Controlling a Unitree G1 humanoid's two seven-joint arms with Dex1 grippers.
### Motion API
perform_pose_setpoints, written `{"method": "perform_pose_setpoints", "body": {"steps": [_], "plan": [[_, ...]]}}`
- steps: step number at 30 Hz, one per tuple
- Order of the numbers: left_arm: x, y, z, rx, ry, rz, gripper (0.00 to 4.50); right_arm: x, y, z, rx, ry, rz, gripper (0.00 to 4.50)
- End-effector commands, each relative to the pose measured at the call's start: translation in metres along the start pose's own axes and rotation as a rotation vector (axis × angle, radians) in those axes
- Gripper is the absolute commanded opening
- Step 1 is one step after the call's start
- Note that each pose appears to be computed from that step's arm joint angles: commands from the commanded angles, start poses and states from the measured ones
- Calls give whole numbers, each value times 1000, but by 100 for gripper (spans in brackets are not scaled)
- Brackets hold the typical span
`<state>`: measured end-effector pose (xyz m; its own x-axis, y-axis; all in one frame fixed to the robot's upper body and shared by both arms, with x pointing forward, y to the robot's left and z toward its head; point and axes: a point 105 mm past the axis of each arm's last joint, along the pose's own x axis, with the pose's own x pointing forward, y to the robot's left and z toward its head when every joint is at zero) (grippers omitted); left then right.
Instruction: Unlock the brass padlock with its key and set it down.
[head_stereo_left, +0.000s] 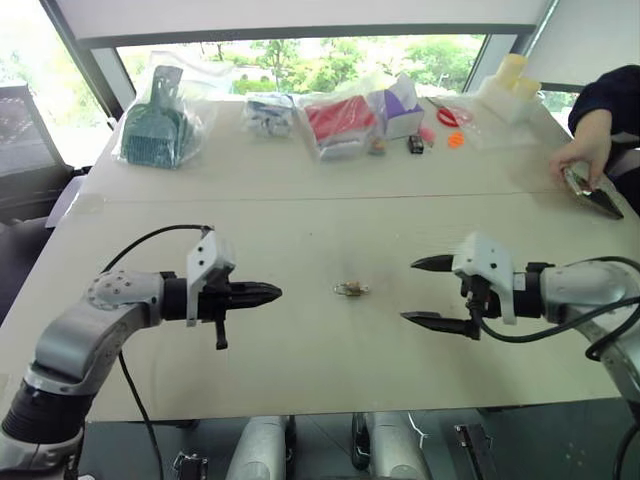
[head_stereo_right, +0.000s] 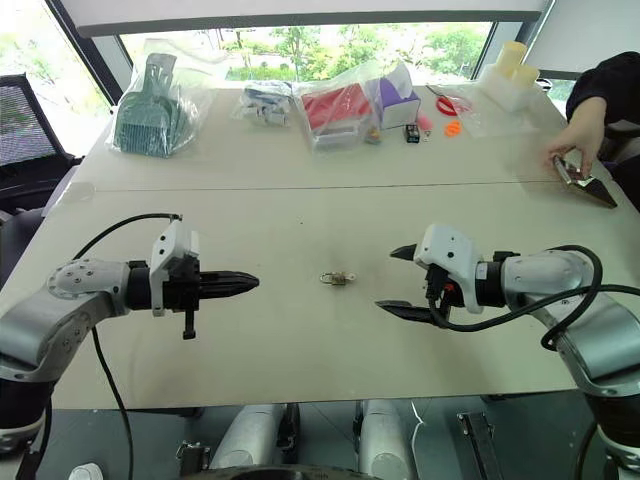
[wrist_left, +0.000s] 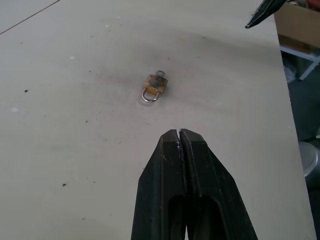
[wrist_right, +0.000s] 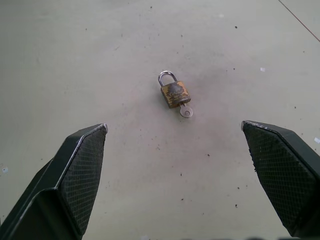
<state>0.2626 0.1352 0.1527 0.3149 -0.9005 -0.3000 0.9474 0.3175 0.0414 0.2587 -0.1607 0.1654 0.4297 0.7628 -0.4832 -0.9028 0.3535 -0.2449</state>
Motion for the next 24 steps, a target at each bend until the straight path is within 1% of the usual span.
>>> {"method": "perform_pose_setpoints", "body": {"steps": [1,9,24], "plan": [[-1,1,8,52,-10,-5,0,-3,-2,9,-39,-14,1,446],[-1,6,10,57,-8,4,0,0,-4,11,-51,-21,-9,446],[18,15,7,107,-19,23,0,0,-4,11,-65,-21,-36,446]]}}
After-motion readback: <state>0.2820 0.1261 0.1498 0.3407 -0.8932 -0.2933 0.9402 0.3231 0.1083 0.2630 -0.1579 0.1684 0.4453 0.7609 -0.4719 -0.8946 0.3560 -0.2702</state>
